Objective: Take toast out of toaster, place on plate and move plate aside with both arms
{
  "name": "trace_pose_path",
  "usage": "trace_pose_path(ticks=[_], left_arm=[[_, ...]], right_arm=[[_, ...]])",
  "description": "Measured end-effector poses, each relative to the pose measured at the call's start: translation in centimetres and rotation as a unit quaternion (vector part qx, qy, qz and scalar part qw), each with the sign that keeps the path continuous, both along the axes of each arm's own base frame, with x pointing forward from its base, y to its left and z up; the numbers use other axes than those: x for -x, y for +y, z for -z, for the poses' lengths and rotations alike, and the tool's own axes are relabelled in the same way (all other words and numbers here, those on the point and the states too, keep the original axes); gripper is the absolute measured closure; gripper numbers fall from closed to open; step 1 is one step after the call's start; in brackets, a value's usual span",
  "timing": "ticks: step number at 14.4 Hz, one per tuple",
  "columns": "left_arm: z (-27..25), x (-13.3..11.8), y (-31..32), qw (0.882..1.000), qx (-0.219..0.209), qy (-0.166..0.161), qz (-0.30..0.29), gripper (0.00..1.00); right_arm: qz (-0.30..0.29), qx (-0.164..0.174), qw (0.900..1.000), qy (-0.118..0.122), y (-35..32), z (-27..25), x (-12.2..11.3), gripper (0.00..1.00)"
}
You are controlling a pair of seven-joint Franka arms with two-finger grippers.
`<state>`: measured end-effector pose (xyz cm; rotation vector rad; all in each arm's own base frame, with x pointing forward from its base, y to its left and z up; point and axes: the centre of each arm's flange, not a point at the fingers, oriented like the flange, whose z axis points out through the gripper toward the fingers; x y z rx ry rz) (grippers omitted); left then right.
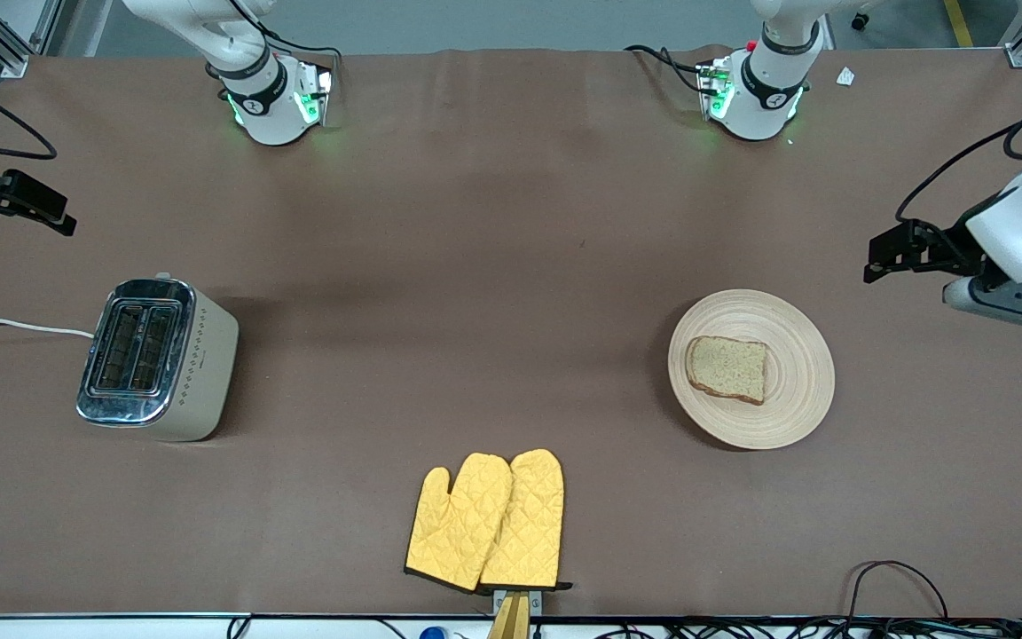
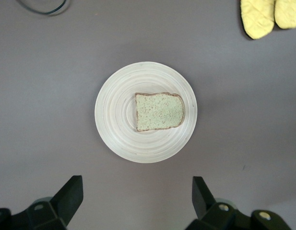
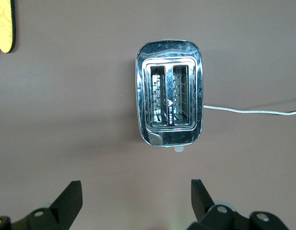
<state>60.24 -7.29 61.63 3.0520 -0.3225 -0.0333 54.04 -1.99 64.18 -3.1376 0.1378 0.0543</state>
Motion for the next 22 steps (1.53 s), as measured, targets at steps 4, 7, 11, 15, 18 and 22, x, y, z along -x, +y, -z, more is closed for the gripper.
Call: trace_pose_path(ticks=[4, 7, 11, 15, 18, 22], left_arm=[[-1.4, 0.7, 0.6, 1.000, -0.007, -0.007, -0.027, 0.00], [-3.7, 2.4, 0.1, 0.999, -0.024, -0.020, -0.034, 0.00], [-5.3, 5.0, -2.4, 0.998, -0.036, -0.019, -0.056, 0.00], [-4.5, 5.5, -2.3, 0.997, -0.039, -0.017, -0.058, 0.00], [-3.6, 5.2, -1.8, 0.997, -0.040, -0.015, -0.060, 0.00], [-3.2, 5.1, -1.7, 0.997, -0.041, -0.013, -0.060, 0.00]], right_arm=[[0.000, 0.000, 1.000, 0.000, 0.0, 0.0, 0.0, 0.00], [0.000, 0.000, 1.000, 0.000, 0.0, 0.0, 0.0, 0.00], [0.000, 0.000, 1.000, 0.001, 0.0, 0.0, 0.0, 0.00], [0.000, 0.000, 1.000, 0.002, 0.0, 0.0, 0.0, 0.00], [0.000, 0.000, 1.000, 0.002, 0.0, 0.0, 0.0, 0.00], [0.001, 0.000, 1.000, 0.002, 0.0, 0.0, 0.0, 0.00]])
